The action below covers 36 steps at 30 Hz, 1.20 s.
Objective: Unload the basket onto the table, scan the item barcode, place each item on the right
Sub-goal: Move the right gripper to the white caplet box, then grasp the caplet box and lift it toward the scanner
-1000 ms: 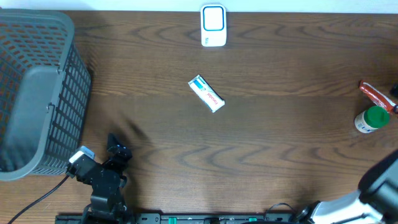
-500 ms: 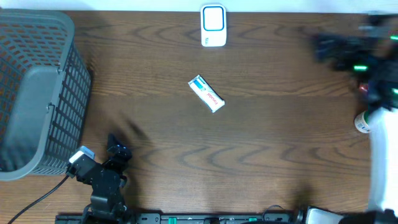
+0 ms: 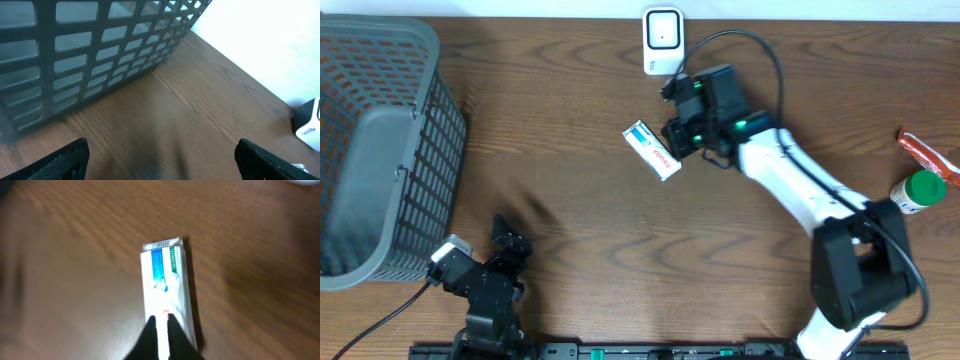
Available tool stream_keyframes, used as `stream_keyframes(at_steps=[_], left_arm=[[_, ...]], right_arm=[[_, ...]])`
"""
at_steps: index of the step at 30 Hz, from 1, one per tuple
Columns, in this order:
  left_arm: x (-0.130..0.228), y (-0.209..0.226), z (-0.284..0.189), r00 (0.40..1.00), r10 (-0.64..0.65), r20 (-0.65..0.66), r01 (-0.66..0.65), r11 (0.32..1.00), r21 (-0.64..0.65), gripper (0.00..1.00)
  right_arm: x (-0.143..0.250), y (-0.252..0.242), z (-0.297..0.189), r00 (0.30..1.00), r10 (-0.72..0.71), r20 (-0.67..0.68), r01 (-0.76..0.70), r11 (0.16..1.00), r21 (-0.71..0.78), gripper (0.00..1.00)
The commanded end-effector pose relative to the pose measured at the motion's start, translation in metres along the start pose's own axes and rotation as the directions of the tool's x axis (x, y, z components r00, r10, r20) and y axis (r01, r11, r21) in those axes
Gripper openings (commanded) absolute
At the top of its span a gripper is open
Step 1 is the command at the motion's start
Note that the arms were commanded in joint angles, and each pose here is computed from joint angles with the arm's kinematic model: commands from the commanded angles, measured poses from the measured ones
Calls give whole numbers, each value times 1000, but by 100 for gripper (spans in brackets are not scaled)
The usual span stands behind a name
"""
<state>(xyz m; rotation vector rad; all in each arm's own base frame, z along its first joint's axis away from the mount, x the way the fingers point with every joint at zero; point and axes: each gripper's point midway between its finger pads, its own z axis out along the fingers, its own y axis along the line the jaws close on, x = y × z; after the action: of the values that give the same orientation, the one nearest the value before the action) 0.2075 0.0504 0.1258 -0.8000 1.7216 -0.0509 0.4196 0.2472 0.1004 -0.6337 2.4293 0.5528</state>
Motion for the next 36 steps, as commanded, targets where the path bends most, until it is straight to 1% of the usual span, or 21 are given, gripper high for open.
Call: stream_keyframes(at_steps=[1, 4, 9, 12, 16, 19, 22, 24, 25, 27, 30, 31, 34, 36], left_arm=[[8, 7, 2, 1000, 21, -18, -22, 999, -25, 94], [8, 7, 2, 1000, 21, -19, -21, 999, -25, 93], [8, 7, 2, 1000, 21, -18, -22, 999, -25, 93], [8, 7, 2, 1000, 21, -19, -21, 999, -25, 93], [8, 7, 2, 1000, 21, -19, -22, 999, -25, 93], [8, 7, 2, 1000, 21, -18, -22, 999, -25, 94], [8, 7, 2, 1000, 21, -19, -21, 999, -25, 93], [8, 7, 2, 1000, 21, -19, -22, 999, -25, 93], [8, 7, 2, 1000, 21, -18, -22, 999, -25, 93], [8, 7, 2, 1000, 21, -18, -21, 999, -25, 93], [8, 7, 2, 1000, 21, -19, -21, 999, -25, 93], [8, 7, 2, 1000, 21, -19, -21, 999, -25, 93], [8, 7, 2, 1000, 21, -19, -22, 999, -25, 93], [8, 7, 2, 1000, 21, -19, -22, 999, -25, 94]], right_arm=[[1, -33, 21, 998, 57, 28, -62, 975, 214, 1], [-1, -41, 41, 997, 54, 61, -67, 970, 233, 1], [2, -60, 74, 989, 99, 110, -125, 958, 258, 1], [13, -67, 85, 984, 146, 100, -169, 946, 277, 1], [30, -66, 86, 986, 165, 34, -168, 943, 288, 1], [55, -64, 82, 978, 199, -62, -171, 936, 307, 1], [89, -59, 77, 946, 266, -187, -196, 925, 325, 1], [109, -40, 76, 919, 277, -280, -201, 942, 270, 1], [112, -30, 76, 915, 265, -304, -199, 952, 232, 1], [112, -3, 78, 915, 220, -339, -195, 975, 107, 1], [105, 33, 76, 917, 186, -353, -217, 975, -51, 1], [102, 42, 73, 920, 177, -350, -219, 972, -83, 1], [91, 65, 64, 928, 158, -338, -221, 963, -157, 1], [84, 74, 57, 937, 140, -320, -204, 962, -179, 1]])
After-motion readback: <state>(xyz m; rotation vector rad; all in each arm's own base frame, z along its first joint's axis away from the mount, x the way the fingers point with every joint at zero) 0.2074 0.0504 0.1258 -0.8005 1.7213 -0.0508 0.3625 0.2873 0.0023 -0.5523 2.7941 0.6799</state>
